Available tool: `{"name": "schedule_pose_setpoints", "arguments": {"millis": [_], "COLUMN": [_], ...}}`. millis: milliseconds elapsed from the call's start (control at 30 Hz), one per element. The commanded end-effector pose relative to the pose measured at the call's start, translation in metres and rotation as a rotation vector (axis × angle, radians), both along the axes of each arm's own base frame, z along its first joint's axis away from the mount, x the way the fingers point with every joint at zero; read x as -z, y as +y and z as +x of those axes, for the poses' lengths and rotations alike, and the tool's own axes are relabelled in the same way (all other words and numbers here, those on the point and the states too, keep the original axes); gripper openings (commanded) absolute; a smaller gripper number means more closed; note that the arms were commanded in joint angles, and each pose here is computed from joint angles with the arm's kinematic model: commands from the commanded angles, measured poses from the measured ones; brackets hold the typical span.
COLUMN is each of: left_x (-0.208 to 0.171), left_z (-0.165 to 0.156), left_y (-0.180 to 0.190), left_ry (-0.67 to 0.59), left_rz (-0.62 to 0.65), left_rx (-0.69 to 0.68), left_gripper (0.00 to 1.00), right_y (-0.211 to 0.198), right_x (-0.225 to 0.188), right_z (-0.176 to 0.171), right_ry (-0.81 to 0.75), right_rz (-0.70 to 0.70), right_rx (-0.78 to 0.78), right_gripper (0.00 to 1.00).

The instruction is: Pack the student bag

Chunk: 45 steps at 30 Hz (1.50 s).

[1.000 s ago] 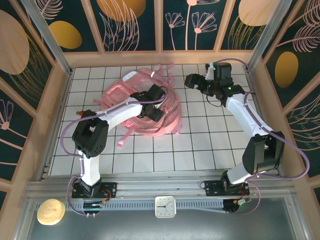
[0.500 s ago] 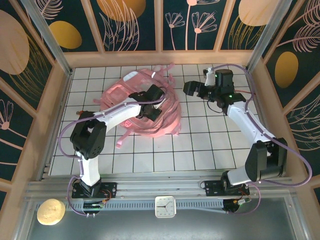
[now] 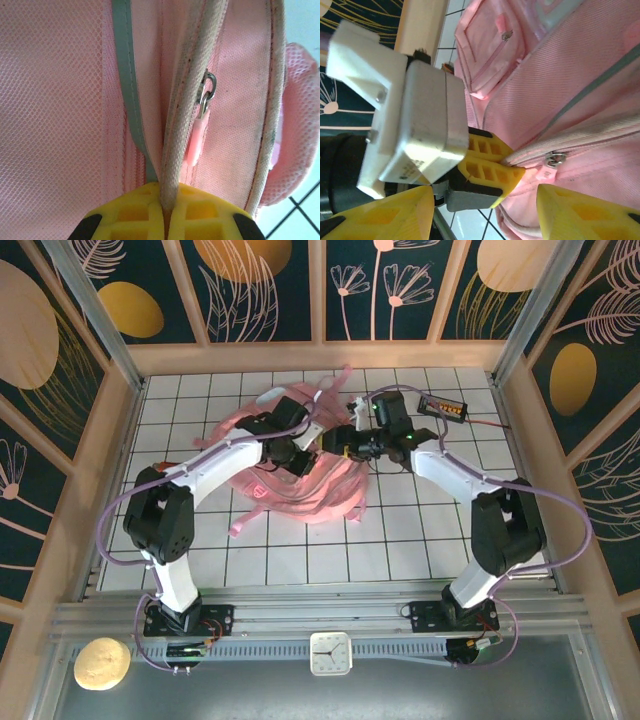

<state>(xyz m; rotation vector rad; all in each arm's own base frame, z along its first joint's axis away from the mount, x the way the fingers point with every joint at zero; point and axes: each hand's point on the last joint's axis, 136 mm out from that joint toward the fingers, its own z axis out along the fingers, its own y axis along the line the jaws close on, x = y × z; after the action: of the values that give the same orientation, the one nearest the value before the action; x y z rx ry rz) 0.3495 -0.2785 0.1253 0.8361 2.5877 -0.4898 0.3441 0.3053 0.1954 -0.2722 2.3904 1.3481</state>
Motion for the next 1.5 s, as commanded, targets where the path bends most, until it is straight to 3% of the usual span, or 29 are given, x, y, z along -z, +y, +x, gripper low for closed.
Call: {"name": "schedule_pose_setpoints", "arguments": {"millis": [0, 133, 400, 633, 1067, 1467], "left_x": [-0.057, -0.063, -0.071, -0.086, -0.085, -0.074], "left_z": [0.003, 0.004, 0.001, 0.004, 0.003, -0.006], "left_y": [-0.014, -0.009, -0.016, -0.018, -0.025, -0.020], "left_ry": [-0.050, -0.023, 0.022, 0.073, 0.152, 0.167], "left_rz": [-0.195, -0.252, -0.335, -0.465, -0.556, -0.514], "left_rx": [0.043, 0.034, 0.059, 0.065, 0.084, 0.104], "left_gripper": [0.00, 0.00, 0.00, 0.00, 0.00, 0.00], "right_y": [0.006, 0.007, 0.005, 0.004, 0.036, 0.029], "right_x": [0.008, 0.022, 0.045, 0.066, 0.066, 0.061], "right_z": [0.007, 0.005, 0.003, 0.000, 0.011, 0.033], "right_ry": [0.020, 0.040, 0.056, 0.018, -0.068, -0.128], "right_rz": [0.023, 0.003, -0.050, -0.189, -0.284, -0.440], "right_rx": [0.007, -0.003, -0.015, -0.056, -0.106, 0.008], "right_gripper": [0.56, 0.51, 0.54, 0.54, 0.52, 0.21]}}
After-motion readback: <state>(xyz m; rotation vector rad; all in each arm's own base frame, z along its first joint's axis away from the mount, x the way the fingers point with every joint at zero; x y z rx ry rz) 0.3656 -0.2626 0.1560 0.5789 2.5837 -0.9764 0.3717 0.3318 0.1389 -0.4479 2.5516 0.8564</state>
